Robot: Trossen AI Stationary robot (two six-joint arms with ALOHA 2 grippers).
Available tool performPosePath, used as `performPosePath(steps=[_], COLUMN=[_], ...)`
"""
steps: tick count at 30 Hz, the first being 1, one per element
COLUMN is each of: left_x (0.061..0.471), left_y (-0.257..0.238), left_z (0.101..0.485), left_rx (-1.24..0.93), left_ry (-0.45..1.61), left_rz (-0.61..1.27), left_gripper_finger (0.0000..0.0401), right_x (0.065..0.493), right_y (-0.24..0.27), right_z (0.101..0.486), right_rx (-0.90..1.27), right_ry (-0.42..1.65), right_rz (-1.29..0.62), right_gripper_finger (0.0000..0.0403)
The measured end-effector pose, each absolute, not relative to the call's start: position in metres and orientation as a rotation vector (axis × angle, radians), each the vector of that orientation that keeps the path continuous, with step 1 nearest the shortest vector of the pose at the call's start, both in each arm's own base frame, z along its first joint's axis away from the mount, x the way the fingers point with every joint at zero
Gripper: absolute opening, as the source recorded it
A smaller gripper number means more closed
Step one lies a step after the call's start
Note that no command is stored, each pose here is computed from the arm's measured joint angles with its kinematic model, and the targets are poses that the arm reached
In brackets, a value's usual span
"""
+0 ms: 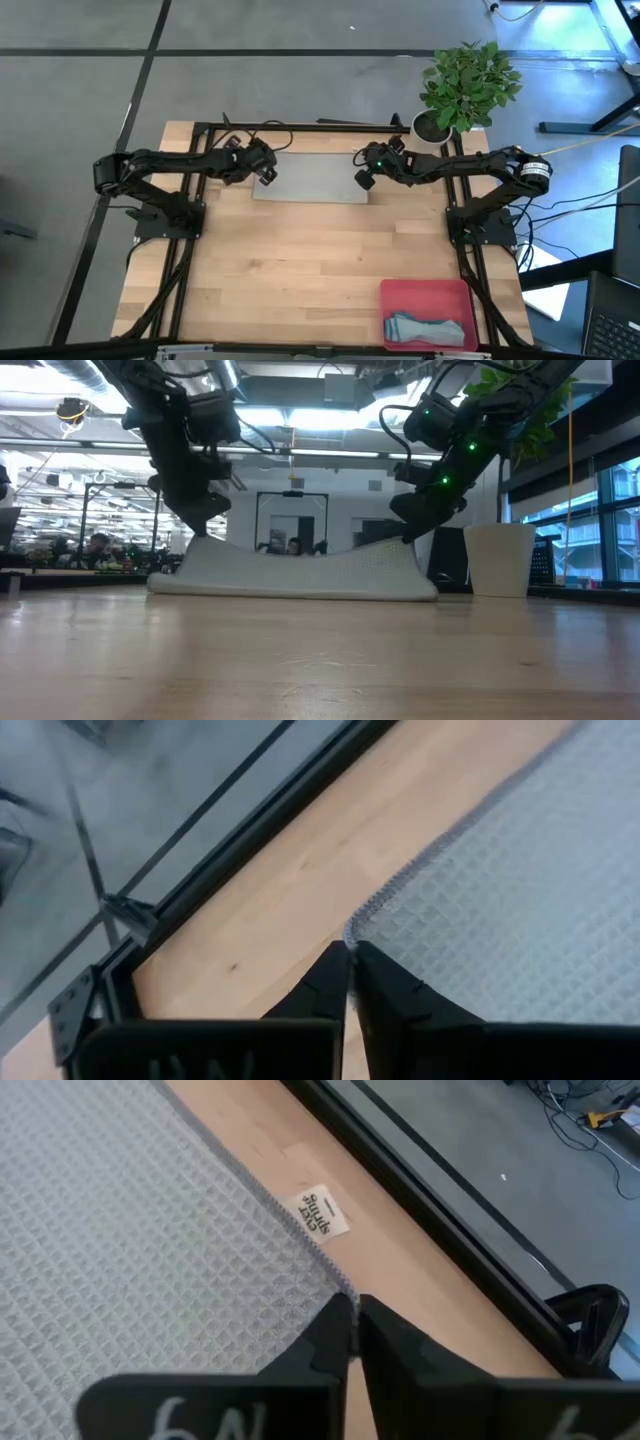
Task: Roll microfiber towels into tight, uniform cylinder then place into a basket
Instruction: Fold the gray towel
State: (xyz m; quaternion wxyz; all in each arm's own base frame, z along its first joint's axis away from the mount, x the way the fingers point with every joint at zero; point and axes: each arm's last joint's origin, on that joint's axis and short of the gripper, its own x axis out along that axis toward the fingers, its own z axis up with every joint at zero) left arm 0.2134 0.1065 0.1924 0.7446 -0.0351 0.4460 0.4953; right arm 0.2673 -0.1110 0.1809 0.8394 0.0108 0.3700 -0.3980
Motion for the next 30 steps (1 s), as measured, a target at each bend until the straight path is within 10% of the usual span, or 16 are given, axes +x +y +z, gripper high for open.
performPosePath(steps=[16, 30], left_x=[0.213, 0.223], left_y=[0.112, 0.108], left_z=[0.192, 0.149], left_rx=[-0.140, -0.265], left_ry=[0.975, 1.184], left_rz=[1.030, 0.745], left_gripper_finger=[0.0081, 0.0074], right_x=[0.270, 0.289], right_y=[-0.110, -0.074], right_z=[0.182, 0.159], right_rx=[0.107, 0.379], right_ry=[0.740, 0.813], right_rz=[-0.791, -0.328], right_gripper_finger=[0.0178, 0.0189])
